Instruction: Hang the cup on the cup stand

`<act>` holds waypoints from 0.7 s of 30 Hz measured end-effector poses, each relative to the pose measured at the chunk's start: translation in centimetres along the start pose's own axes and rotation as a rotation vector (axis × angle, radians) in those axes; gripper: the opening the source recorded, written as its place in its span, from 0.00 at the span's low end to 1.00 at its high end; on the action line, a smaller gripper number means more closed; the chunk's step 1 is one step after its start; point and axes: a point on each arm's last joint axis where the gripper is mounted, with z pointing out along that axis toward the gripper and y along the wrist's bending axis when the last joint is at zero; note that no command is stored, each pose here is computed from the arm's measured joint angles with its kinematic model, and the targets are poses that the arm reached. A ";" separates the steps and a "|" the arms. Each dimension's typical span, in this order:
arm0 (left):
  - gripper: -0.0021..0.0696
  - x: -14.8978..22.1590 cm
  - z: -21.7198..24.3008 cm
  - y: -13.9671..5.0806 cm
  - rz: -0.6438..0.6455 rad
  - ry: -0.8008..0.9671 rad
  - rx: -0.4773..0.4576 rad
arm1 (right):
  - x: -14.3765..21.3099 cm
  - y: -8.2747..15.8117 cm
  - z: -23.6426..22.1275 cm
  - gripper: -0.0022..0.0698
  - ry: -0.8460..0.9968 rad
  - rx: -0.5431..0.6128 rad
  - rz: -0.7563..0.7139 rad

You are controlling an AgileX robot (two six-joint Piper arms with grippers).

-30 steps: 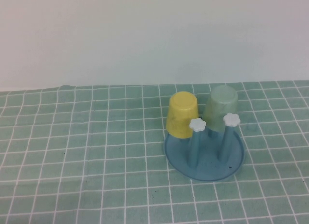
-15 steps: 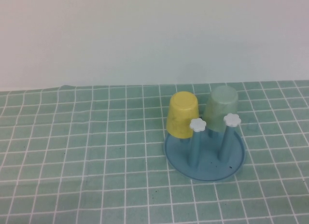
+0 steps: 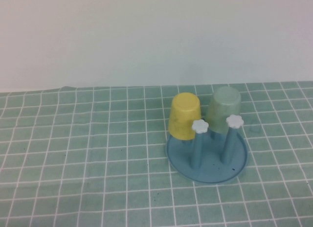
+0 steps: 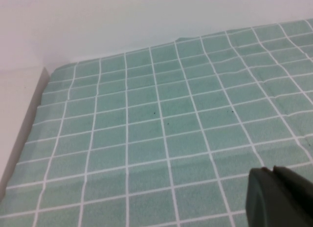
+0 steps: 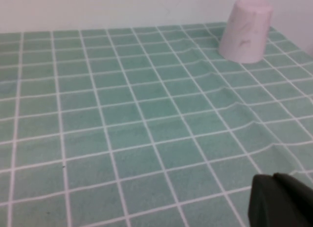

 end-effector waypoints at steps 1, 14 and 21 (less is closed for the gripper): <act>0.03 0.0 0.0 0.0 0.000 -0.002 0.000 | 0.0 -0.1 0.0 0.03 -0.002 0.008 -0.003; 0.03 0.0 0.0 0.0 0.000 -0.002 0.000 | 0.1 0.1 0.0 0.03 0.005 -0.007 0.048; 0.03 0.0 0.0 0.0 0.000 -0.002 0.000 | 0.1 0.1 0.0 0.03 0.006 -0.008 0.052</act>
